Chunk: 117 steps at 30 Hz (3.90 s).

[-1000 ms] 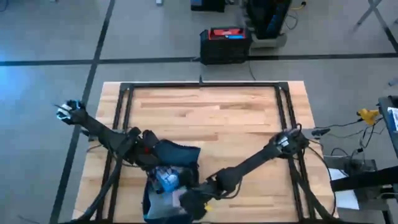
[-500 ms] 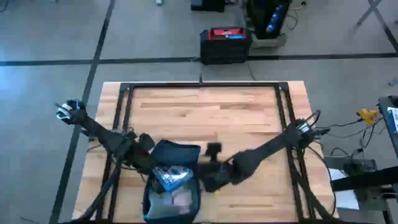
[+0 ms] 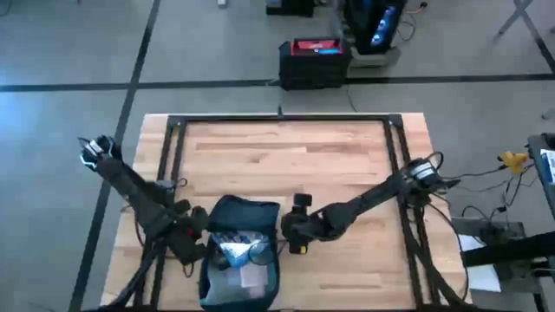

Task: Unpack backpack
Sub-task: Close the dark blue backpack

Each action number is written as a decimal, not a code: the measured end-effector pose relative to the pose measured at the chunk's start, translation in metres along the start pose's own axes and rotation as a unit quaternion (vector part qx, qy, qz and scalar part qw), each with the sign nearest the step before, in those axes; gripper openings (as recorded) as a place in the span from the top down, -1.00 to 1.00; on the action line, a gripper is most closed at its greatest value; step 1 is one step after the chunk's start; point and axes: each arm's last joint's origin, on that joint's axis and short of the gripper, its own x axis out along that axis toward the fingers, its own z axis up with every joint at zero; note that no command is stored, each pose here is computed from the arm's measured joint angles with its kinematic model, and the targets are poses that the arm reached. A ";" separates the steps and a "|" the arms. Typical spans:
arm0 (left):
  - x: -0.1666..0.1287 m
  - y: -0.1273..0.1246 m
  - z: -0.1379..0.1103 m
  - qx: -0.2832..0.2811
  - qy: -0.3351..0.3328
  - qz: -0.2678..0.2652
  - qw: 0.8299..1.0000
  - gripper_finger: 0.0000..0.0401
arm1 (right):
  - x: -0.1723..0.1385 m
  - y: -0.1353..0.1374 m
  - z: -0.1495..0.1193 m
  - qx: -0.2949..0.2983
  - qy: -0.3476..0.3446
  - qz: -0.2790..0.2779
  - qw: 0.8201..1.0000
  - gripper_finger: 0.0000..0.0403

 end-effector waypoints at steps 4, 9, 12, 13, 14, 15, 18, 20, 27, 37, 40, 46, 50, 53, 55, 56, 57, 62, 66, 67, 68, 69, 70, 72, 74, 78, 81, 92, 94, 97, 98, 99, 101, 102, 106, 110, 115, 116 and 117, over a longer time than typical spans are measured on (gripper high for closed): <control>0.023 0.009 -0.008 0.013 -0.043 0.030 0.999 1.00 | 0.007 -0.005 0.007 -0.024 -0.031 0.000 0.999 0.94; 0.040 0.017 -0.012 0.037 -0.106 0.066 0.991 1.00 | 0.022 -0.026 0.017 -0.034 -0.061 -0.036 0.997 0.90; 0.038 0.020 -0.009 0.052 -0.151 0.082 0.984 1.00 | 0.022 -0.036 0.025 -0.065 -0.083 -0.081 0.991 0.97; 0.035 0.021 -0.008 0.058 -0.166 0.087 0.981 1.00 | 0.022 -0.039 0.027 -0.078 -0.089 -0.091 0.989 0.99; 0.032 0.022 -0.006 0.063 -0.182 0.091 0.977 1.00 | 0.021 -0.042 0.031 -0.089 -0.096 -0.096 0.987 0.98; 0.027 0.022 -0.003 0.065 -0.201 0.094 0.973 1.00 | 0.018 -0.043 0.036 -0.096 -0.108 -0.099 0.985 0.98; 0.009 0.021 0.006 0.071 -0.252 0.086 0.961 1.00 | 0.006 -0.045 0.055 -0.118 -0.138 -0.100 0.978 0.99; -0.005 0.020 0.012 0.076 -0.274 0.075 0.956 1.00 | -0.003 -0.039 0.065 -0.134 -0.157 -0.092 0.974 1.00; -0.049 0.012 0.023 0.077 -0.294 -0.001 0.953 1.00 | -0.039 -0.002 0.084 -0.193 -0.212 -0.063 0.956 0.99; -0.069 -0.040 0.008 0.158 -0.282 -0.185 0.928 1.00 | -0.079 0.063 0.067 -0.281 -0.247 0.004 0.927 0.99; -0.069 -0.055 -0.003 0.169 -0.271 -0.230 0.919 1.00 | -0.088 0.077 0.061 -0.287 -0.252 0.022 0.924 0.99; -0.057 -0.072 -0.019 0.170 -0.248 -0.233 0.925 1.00 | -0.096 0.093 0.054 -0.248 -0.263 0.129 0.923 0.99; -0.044 -0.080 -0.018 0.172 -0.252 -0.201 0.931 1.00 | -0.084 0.094 0.048 -0.215 -0.235 0.106 0.942 0.99; -0.040 -0.080 -0.015 0.166 -0.256 -0.189 0.933 1.00 | -0.077 0.091 0.038 -0.233 -0.188 0.041 0.953 0.99; -0.041 -0.079 -0.014 0.163 -0.262 -0.189 0.932 1.00 | -0.079 0.087 0.034 -0.227 -0.164 0.026 0.960 0.99; -0.043 -0.078 -0.013 0.163 -0.268 -0.189 0.931 1.00 | -0.078 0.084 0.033 -0.218 -0.153 0.025 0.964 0.99; -0.046 -0.077 -0.012 0.165 -0.276 -0.186 0.928 1.00 | -0.078 0.081 0.033 -0.205 -0.145 0.030 0.968 0.99; -0.053 -0.073 -0.003 0.159 -0.334 -0.150 0.917 1.00 | -0.061 0.076 0.016 -0.182 -0.103 0.041 0.977 0.99; -0.033 -0.077 0.001 0.149 -0.308 -0.154 0.927 1.00 | -0.044 0.068 -0.001 -0.154 -0.073 0.011 0.985 0.99; -0.027 -0.078 0.001 0.150 -0.302 -0.153 0.929 1.00 | -0.039 0.063 -0.005 -0.142 -0.067 -0.008 0.988 0.99; -0.022 -0.080 0.000 0.153 -0.296 -0.150 0.931 1.00 | -0.033 0.057 -0.009 -0.135 -0.059 -0.024 0.989 0.99; -0.018 -0.081 0.000 0.156 -0.287 -0.148 0.933 1.00 | -0.028 0.052 -0.012 -0.131 -0.051 -0.034 0.990 0.99; -0.014 -0.083 -0.001 0.158 -0.278 -0.148 0.936 1.00 | -0.023 0.047 -0.016 -0.126 -0.044 -0.041 0.990 0.99; -0.007 -0.085 -0.002 0.156 -0.263 -0.144 0.941 1.00 | -0.011 0.037 -0.021 -0.111 -0.045 -0.047 0.992 0.98; -0.004 -0.086 -0.003 0.142 -0.253 -0.146 0.946 1.00 | -0.001 0.029 -0.025 -0.100 -0.058 -0.036 0.993 0.96; -0.001 -0.086 -0.005 0.100 -0.225 -0.159 0.956 1.00 | 0.016 0.013 -0.028 -0.074 -0.119 0.024 0.990 0.81; -0.003 -0.086 -0.005 0.067 -0.214 -0.172 0.959 1.00 | 0.017 0.003 -0.034 -0.051 -0.156 0.035 0.986 0.60; -0.012 -0.082 -0.001 0.002 -0.206 -0.207 0.956 1.00 | 0.024 -0.005 -0.042 -0.027 -0.245 0.112 0.962 0.08; -0.015 -0.082 0.000 -0.011 -0.206 -0.217 0.954 1.00 | 0.031 -0.009 -0.044 -0.029 -0.240 0.103 0.965 0.12; -0.023 -0.080 0.002 -0.028 -0.213 -0.242 0.946 1.00 | 0.034 -0.014 -0.039 -0.029 -0.248 0.099 0.963 0.23; -0.027 -0.078 0.003 -0.031 -0.215 -0.249 0.944 1.00 | 0.034 -0.015 -0.037 -0.030 -0.251 0.099 0.963 0.27; -0.032 -0.076 0.004 -0.034 -0.217 -0.255 0.942 1.00 | 0.035 -0.016 -0.036 -0.036 -0.254 0.101 0.961 0.31; -0.043 -0.073 0.007 -0.029 -0.226 -0.269 0.936 1.00 | 0.035 -0.017 -0.035 -0.042 -0.255 0.109 0.960 0.39; -0.048 -0.070 0.008 -0.021 -0.233 -0.273 0.933 1.00 | 0.035 -0.018 -0.033 -0.042 -0.256 0.114 0.959 0.43; -0.070 -0.049 0.021 -0.003 -0.286 -0.270 0.919 1.00 | 0.035 -0.016 -0.030 -0.053 -0.263 0.144 0.952 0.56; -0.068 -0.022 0.045 -0.003 -0.279 -0.245 0.928 1.00 | 0.044 -0.012 -0.029 -0.053 -0.256 0.144 0.954 0.63; -0.043 0.012 0.089 -0.005 -0.225 -0.209 0.952 1.00 | 0.057 -0.010 -0.028 -0.053 -0.247 0.130 0.959 0.64; -0.038 0.019 0.098 0.001 -0.219 -0.204 0.954 1.00 | 0.059 -0.011 -0.028 -0.054 -0.246 0.128 0.959 0.64; -0.033 0.026 0.107 0.003 -0.213 -0.197 0.957 1.00 | 0.059 -0.011 -0.028 -0.054 -0.244 0.127 0.960 0.64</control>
